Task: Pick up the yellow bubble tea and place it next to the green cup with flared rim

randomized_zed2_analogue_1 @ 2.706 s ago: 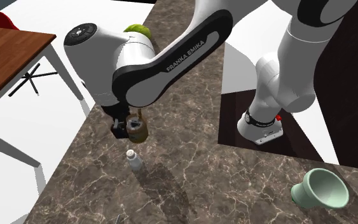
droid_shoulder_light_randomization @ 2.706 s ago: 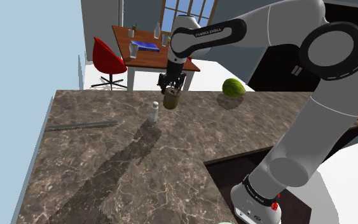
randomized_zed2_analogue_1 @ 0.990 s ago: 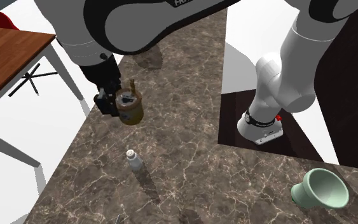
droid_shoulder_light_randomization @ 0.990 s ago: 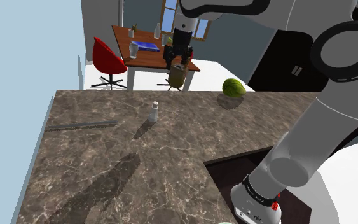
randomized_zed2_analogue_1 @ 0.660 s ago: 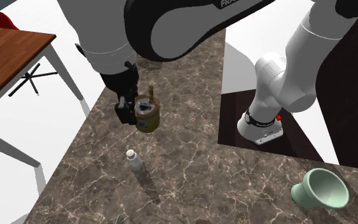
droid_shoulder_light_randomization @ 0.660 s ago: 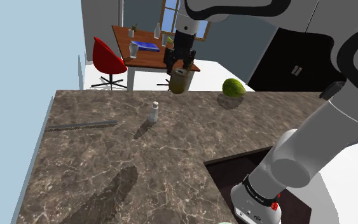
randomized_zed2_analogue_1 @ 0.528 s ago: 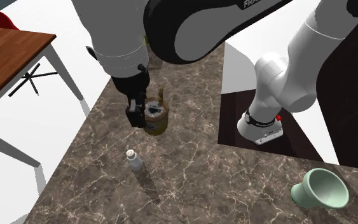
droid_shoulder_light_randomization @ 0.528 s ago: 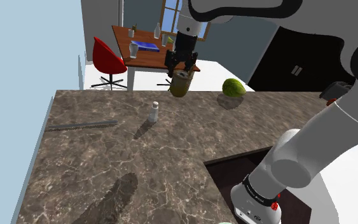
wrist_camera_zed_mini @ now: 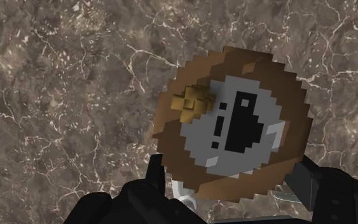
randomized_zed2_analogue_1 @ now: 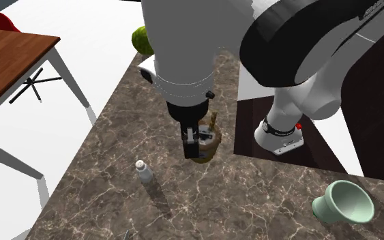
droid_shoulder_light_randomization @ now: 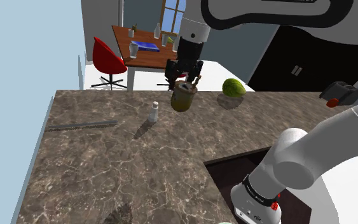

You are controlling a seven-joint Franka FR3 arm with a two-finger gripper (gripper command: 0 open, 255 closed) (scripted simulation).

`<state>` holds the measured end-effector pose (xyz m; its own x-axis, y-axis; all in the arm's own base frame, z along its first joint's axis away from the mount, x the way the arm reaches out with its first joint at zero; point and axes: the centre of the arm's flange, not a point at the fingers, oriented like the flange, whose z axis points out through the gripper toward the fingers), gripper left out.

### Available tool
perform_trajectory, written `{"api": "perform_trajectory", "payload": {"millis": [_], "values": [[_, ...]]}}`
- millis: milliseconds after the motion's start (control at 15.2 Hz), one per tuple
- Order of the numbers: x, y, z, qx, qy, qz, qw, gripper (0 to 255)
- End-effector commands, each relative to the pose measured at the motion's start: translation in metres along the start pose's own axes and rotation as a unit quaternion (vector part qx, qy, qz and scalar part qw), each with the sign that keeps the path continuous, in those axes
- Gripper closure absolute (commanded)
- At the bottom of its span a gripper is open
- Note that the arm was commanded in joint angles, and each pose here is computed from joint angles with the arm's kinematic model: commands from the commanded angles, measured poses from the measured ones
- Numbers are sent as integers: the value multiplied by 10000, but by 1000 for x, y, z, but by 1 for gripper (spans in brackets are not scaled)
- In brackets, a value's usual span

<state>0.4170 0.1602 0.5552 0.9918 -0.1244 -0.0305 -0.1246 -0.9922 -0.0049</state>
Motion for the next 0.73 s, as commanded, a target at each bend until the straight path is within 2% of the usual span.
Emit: {"api": "perform_trajectory", "payload": {"millis": [0, 660], "values": [[-22, -11, 2, -2, 2, 7, 10000, 255], [-135, -79, 5, -2, 2, 7, 10000, 255]]}}
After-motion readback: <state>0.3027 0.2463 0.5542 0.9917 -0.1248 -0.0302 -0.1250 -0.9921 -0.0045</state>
